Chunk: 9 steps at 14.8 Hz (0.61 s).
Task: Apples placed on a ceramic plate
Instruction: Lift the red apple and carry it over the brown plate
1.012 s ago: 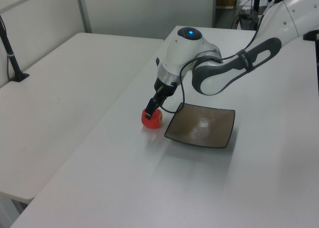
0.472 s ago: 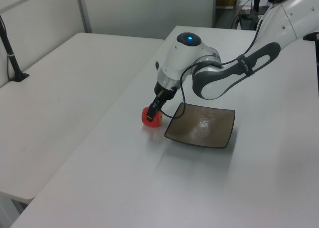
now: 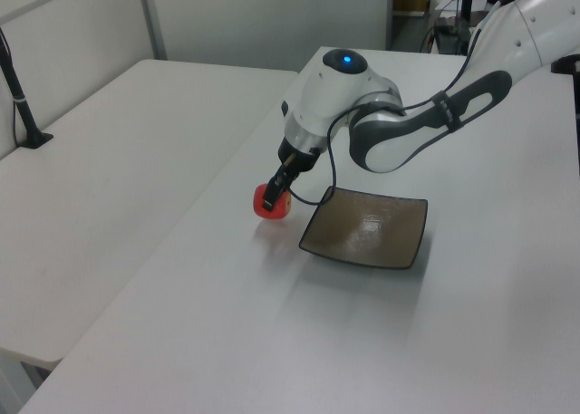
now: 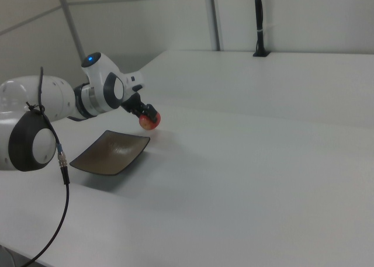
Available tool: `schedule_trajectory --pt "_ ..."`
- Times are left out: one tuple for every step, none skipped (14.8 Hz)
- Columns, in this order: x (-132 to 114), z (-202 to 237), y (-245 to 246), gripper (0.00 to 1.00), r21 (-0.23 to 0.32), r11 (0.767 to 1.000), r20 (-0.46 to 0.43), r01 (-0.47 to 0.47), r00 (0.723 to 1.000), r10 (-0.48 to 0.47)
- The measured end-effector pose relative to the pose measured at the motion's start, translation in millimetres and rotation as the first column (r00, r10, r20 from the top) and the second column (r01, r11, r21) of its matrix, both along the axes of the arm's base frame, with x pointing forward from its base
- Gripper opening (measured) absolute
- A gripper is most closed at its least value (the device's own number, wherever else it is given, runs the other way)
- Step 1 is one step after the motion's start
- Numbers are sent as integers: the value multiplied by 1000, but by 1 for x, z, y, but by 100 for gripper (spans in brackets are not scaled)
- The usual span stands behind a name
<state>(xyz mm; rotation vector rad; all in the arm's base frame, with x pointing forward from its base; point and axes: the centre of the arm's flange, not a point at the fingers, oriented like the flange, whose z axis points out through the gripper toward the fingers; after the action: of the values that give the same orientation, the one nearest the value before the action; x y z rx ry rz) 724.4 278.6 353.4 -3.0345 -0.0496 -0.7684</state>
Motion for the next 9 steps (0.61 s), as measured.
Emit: schedule_trajectory --pt "0 16 -3 69 5 1000 18 3 1000 -3" --pt "-2 32 -6 69 11 1000 34 6 999 -6" --pt "-8 49 -11 69 15 1000 47 8 999 -9" --pt "-14 61 -13 69 16 1000 51 8 999 -9" --pt "-25 73 -16 69 15 1000 51 6 999 -7" --pt "-36 80 -17 69 13 1000 46 1 999 -2" --pt "-52 85 -16 69 9 1000 33 -9 999 9" --pt "-69 87 -14 69 2 1000 17 -26 1000 26" --pt "-88 86 -12 69 -7 999 -1 -45 999 45"
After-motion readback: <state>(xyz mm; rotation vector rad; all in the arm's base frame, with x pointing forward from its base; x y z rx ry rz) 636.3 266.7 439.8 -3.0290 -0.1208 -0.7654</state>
